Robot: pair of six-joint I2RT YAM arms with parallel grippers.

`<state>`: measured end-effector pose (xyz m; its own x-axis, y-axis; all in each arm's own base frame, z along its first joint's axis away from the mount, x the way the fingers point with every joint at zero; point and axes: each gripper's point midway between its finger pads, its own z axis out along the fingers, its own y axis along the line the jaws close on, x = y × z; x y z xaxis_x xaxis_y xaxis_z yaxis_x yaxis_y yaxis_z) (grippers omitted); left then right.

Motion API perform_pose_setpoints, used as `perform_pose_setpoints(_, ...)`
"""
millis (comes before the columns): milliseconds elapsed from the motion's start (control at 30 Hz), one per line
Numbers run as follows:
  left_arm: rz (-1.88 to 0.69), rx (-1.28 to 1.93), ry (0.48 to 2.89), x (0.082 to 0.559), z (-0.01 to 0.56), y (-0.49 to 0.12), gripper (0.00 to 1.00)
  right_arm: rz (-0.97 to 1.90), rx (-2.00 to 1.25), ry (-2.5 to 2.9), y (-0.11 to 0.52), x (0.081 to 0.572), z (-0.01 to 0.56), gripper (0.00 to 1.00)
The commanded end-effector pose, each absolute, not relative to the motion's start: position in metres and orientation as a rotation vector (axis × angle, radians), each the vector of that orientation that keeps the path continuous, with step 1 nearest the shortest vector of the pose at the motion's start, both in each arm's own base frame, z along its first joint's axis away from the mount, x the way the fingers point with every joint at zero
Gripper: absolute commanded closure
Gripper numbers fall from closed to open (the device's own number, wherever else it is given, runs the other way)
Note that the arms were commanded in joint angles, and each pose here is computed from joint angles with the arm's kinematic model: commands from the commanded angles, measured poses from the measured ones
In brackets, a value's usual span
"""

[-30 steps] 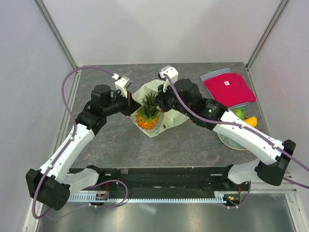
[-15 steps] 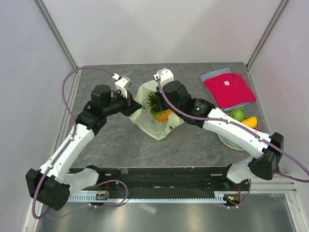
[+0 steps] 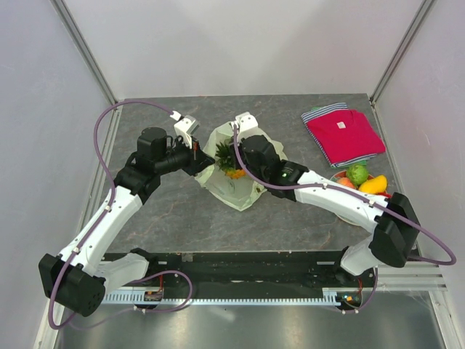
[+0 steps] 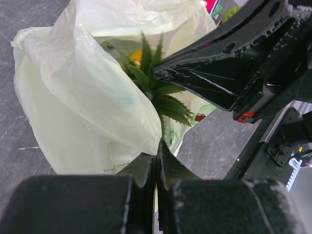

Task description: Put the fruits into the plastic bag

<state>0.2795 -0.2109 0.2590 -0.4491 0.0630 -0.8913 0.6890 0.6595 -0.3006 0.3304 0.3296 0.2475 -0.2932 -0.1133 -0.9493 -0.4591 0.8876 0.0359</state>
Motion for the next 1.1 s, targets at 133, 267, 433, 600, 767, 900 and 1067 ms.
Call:
perform_pose_setpoints(133, -0.861, 0.605, 1.829, 0.279, 0.287, -0.216, 0.98, 0.421, -0.286, 1.754, 0.351, 0.355, 0.253, 1.00)
perform_pose_setpoints(267, -0.862, 0.607, 1.826, 0.278, 0.288, -0.216, 0.98, 0.295, -0.222, 1.794, 0.340, 0.369, 0.229, 1.00)
perform_pose_setpoints(433, -0.864, 0.606, 1.826, 0.278, 0.287, -0.217, 0.99, 0.310, -0.249, 1.832, 0.356, 0.373, 0.207, 1.00)
perform_pose_setpoints(600, -0.857, 0.605, 1.827, 0.278, 0.286, -0.216, 0.98, 0.262, -0.232, 1.899, 0.352, 0.374, 0.195, 0.89)
perform_pose_setpoints(767, -0.859, 0.602, 1.827, 0.279, 0.287, -0.216, 0.99, 0.311, -0.281, 1.893, 0.348, 0.360, 0.211, 0.47)
perform_pose_setpoints(900, -0.852, 0.596, 1.827, 0.280, 0.287, -0.215, 0.99, 0.324, -0.287, 1.915, 0.331, 0.344, 0.225, 0.26)
perform_pose_setpoints(1067, -0.839, 0.572, 1.847, 0.283, 0.284, -0.214, 0.99, 0.497, -0.369, 1.889, 0.327, 0.309, 0.256, 0.24)
